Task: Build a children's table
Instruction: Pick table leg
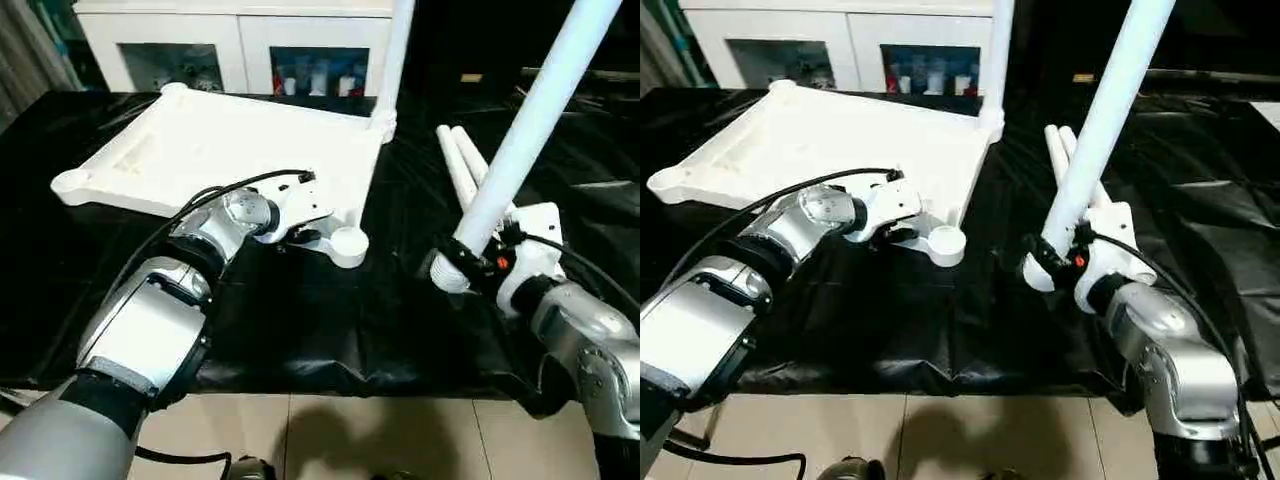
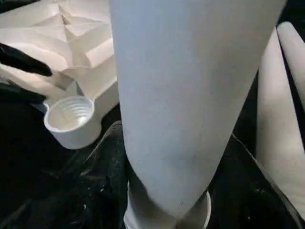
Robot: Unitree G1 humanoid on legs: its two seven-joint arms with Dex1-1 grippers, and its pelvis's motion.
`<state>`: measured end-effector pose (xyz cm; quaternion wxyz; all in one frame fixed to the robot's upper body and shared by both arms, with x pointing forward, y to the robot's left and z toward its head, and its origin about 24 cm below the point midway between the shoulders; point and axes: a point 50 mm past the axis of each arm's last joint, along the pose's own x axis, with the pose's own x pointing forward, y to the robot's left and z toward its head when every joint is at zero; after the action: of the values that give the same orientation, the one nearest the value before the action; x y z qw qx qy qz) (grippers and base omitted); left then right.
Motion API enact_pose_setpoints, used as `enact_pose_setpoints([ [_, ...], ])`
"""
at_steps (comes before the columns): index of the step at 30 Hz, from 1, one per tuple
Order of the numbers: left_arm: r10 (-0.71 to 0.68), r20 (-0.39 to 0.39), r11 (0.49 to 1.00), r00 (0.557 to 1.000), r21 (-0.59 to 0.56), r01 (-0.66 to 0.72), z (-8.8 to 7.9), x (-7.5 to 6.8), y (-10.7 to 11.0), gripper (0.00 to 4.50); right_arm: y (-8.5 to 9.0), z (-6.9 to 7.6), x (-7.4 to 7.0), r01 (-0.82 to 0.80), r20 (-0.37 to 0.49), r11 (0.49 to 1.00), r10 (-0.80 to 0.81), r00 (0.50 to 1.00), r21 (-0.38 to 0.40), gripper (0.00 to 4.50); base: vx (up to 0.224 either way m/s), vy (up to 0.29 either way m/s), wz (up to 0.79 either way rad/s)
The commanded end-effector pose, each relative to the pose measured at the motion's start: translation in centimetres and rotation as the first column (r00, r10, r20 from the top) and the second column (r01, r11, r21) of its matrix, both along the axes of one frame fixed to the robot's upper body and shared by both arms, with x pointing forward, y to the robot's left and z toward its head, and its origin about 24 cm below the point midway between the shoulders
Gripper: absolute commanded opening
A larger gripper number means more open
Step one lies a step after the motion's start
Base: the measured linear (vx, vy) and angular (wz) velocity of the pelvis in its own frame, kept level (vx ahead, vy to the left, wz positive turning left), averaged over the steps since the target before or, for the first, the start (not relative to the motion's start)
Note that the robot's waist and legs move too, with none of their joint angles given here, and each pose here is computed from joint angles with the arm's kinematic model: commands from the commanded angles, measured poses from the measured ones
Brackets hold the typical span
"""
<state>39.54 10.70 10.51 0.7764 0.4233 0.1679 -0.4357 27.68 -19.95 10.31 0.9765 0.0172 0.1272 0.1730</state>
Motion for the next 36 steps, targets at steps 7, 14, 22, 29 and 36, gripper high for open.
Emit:
enact_pose_setpoints([
  [7, 0.012, -0.134, 1.0, 0.991, 0.005, -0.012, -1.2, -0.6, 0.8, 2.3, -0.1, 1.0, 0.3, -0.005, 0.028, 1.0, 0.005, 1.0, -0.012, 1.87, 0.0, 0.0, 0.0],
  [14, -0.029, -0.186, 0.999, 0.982, 0.026, 0.034, -0.4, -0.6, 1.5, 2.75, 0.0, 1.0, 0.4, -0.013, 0.03, 1.0, 0.013, 0.999, -0.014, 1.87, 0.0, 0.0, 0.0],
  [22, -0.013, -0.15, 0.998, 0.989, 0.06, 0.023, -0.5, -0.5, 1.8, 3.56, 0.2, 0.9, 0.5, -0.023, 0.029, 1.0, 0.023, 0.999, -0.014, 1.87, 0.0, 0.0, 0.0],
  [29, 0.006, -0.145, 0.998, 0.989, 0.062, 0.003, -1.1, -0.6, 1.6, 3.4, 0.3, 0.9, 0.4, -0.033, 0.028, 0.999, 0.033, 0.999, -0.018, 1.87, 0.0, 0.0, 0.0],
  [36, 0.012, -0.302, 0.996, 0.953, 0.085, 0.015, -1.5, -1.2, 2.3, 3.03, 0.0, 0.9, 0.3, -0.027, 0.029, 0.999, 0.027, 0.999, -0.024, 1.87, 0.0, 0.0, 0.0],
])
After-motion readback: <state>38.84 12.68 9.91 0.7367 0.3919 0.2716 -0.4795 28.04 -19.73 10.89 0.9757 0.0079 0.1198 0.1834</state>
